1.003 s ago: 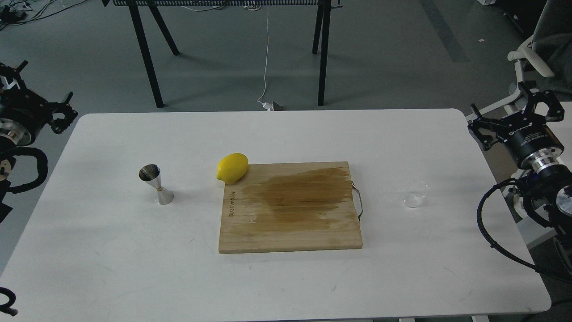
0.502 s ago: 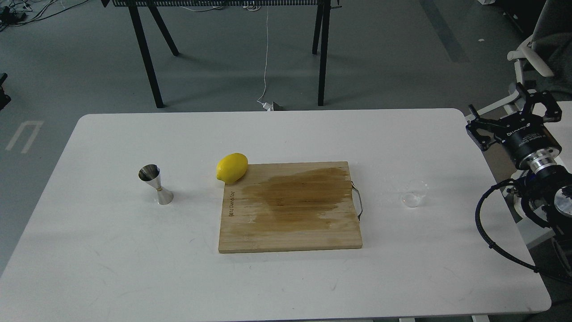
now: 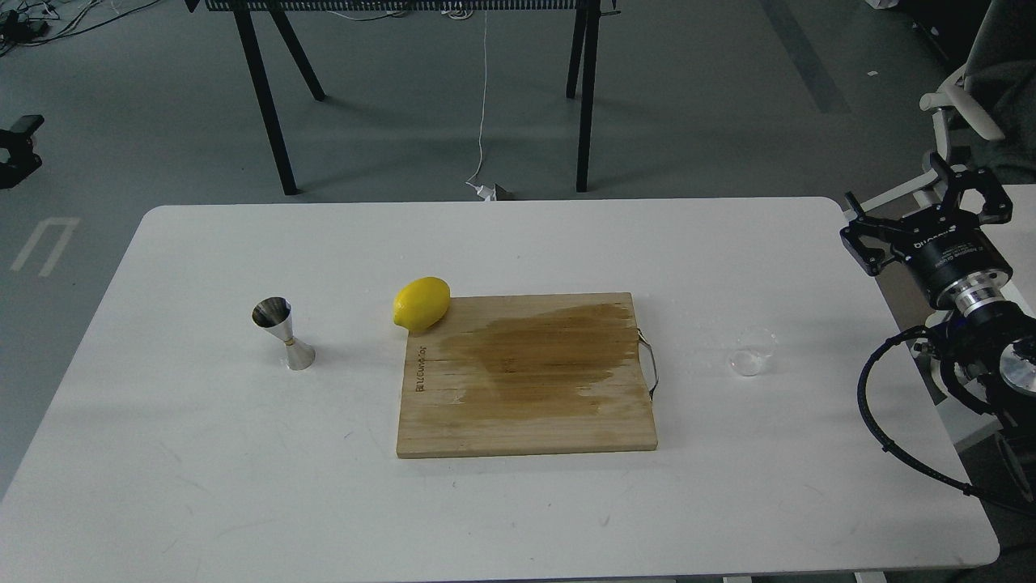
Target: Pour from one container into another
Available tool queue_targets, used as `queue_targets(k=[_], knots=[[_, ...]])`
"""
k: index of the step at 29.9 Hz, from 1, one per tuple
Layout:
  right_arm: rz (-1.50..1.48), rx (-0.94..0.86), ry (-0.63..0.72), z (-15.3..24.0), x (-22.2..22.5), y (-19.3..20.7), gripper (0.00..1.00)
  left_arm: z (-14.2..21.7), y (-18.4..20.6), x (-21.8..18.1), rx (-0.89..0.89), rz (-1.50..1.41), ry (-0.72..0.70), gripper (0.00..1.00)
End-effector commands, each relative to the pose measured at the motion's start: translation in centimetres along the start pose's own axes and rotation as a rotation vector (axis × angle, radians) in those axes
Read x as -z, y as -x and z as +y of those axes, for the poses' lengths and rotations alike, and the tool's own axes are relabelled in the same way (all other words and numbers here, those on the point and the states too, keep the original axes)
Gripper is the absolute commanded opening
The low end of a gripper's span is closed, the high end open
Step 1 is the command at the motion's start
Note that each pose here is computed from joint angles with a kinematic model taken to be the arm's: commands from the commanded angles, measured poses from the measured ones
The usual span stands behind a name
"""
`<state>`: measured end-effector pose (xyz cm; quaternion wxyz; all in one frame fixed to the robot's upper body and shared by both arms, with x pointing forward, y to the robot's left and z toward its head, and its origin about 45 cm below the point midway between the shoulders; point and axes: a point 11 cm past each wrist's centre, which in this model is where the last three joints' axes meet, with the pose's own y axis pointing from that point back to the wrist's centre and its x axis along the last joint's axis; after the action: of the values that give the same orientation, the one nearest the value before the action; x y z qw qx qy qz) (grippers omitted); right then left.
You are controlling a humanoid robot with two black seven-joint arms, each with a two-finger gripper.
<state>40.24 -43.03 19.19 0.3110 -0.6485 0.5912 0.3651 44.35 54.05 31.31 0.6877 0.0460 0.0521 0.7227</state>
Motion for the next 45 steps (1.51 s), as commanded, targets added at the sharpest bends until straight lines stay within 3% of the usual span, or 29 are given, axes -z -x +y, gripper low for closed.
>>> queue_targets(k=[1, 9, 18, 25, 30, 45], knots=[[-0.002, -0.005, -0.001, 0.2, 0.0, -0.2, 0.99, -0.3, 0.6, 0.4, 0.024, -0.102, -0.040, 1.00], [0.001, -0.021, 0.000, 0.7, 0.0, -0.8, 0.99, -1.4, 6.8, -0.8, 0.249, -0.373, -0.027, 1.00], [0.005, -0.034, -0.002, 1.1, 0.2, -1.3, 0.99, -0.3, 13.4, -1.9, 0.500, -0.638, 0.070, 1.00], [0.004, -0.052, 0.003, 1.7, 0.0, -2.0, 0.99, 2.2, 18.8, 0.6, 0.767, -0.883, 0.186, 0.99], [0.003, -0.060, 0.001, 2.0, 0.0, -2.3, 0.99, 2.6, 18.5, 1.9, 0.657, -0.917, 0.254, 0.99], [0.001, -0.065, 0.000, 2.0, 0.0, -2.5, 0.99, 4.2, 14.6, 7.6, 0.392, -0.979, 0.258, 1.00]])
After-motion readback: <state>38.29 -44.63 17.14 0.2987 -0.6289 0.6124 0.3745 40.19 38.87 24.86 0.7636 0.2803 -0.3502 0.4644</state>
